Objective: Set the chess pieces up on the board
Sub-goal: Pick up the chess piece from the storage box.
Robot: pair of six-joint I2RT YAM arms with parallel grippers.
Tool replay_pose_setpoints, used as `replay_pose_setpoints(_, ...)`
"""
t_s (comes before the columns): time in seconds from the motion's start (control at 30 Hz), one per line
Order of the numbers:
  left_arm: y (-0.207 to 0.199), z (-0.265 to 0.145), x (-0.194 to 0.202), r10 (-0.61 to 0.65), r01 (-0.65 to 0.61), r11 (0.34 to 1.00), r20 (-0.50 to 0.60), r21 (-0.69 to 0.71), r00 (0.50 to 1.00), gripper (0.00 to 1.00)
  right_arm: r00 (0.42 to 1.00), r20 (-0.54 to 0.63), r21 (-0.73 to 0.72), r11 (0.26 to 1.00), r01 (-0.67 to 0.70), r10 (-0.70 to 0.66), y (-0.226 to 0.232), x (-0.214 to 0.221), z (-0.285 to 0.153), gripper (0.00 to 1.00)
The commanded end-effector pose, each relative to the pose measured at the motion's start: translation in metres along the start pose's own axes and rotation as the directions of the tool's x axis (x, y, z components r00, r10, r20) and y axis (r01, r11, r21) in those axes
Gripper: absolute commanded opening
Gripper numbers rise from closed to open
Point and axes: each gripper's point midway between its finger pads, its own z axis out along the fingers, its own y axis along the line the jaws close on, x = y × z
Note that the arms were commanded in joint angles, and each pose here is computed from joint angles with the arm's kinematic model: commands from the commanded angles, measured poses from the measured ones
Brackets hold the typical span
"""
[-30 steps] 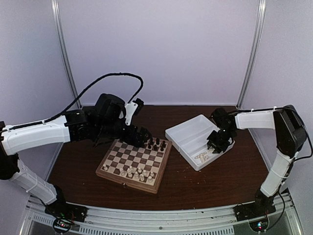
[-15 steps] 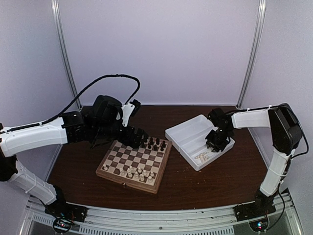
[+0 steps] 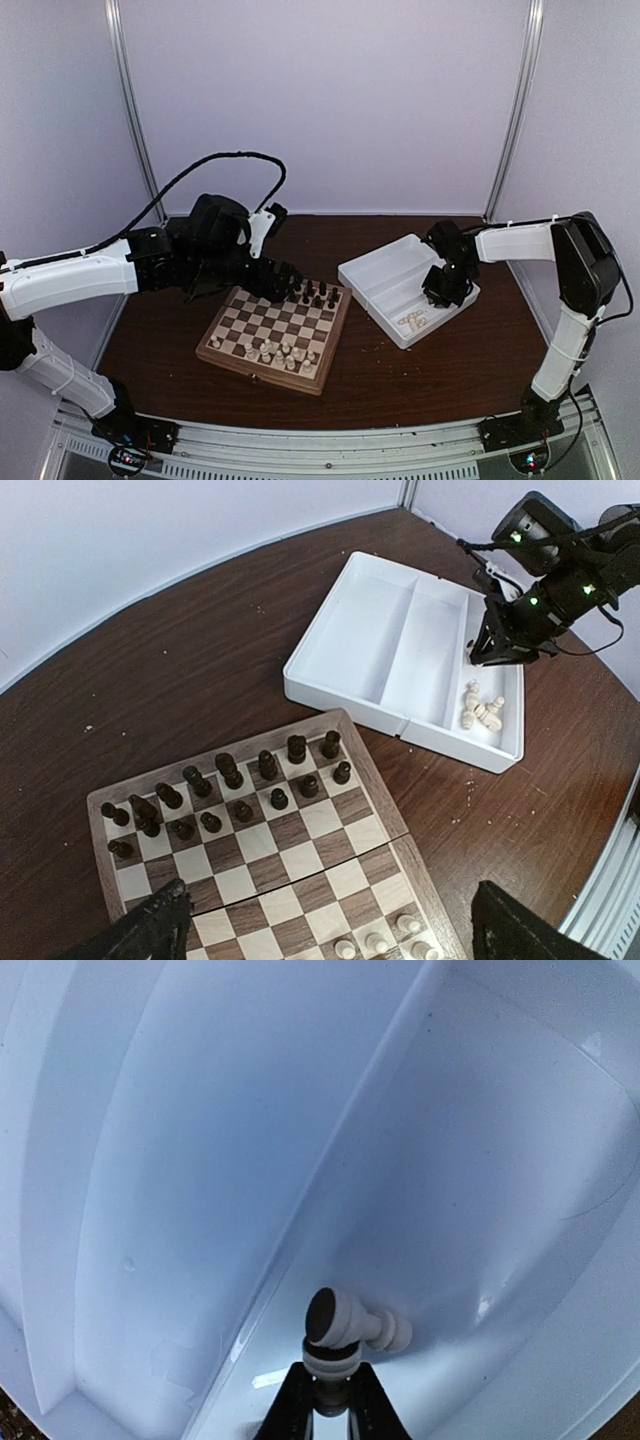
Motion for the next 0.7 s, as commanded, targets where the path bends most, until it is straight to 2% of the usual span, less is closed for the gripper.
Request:
replay_pose_setpoints(0.0, 0.0, 0.002, -0.013, -0.009, 0.008, 1.0, 0.035, 0.014, 0.999, 0.98, 0.985, 0.014, -0.152, 0.973, 0.173, -0.173, 0.023, 0.003, -0.025, 0.13)
replay_pose_setpoints(0.1, -0.001, 0.004, -0.013, -0.021, 0.021, 0.999, 0.023, 0.028, 1.0, 0.98, 0.95, -0.006, -0.288, 0.91, 0.298, -0.313, 0.042, 0.018, -0.039, 0.11)
replay_pose_setpoints(0.27, 0.0, 0.007, -0.011, -0.069, 0.068, 0.995, 0.014, 0.067, 0.998, 0.98, 0.905, -0.062, -0.341, 0.861, 0.377, -0.421, 0.041, 0.037, -0.057, 0.11)
replay_pose_setpoints(0.53, 0.001, 0.008, -0.01, -0.063, 0.062, 0.996, 0.011, 0.072, 0.998, 0.98, 0.888, -0.109, -0.418, 0.831, 0.367, -0.447, 0.038, 0.057, -0.071, 0.11)
replay_pose_setpoints(0.67, 0.001, 0.01, -0.008, -0.058, 0.058, 0.996, 0.006, 0.072, 0.998, 0.98, 0.884, -0.142, -0.408, 0.84, 0.358, -0.446, 0.024, 0.068, -0.07, 0.11)
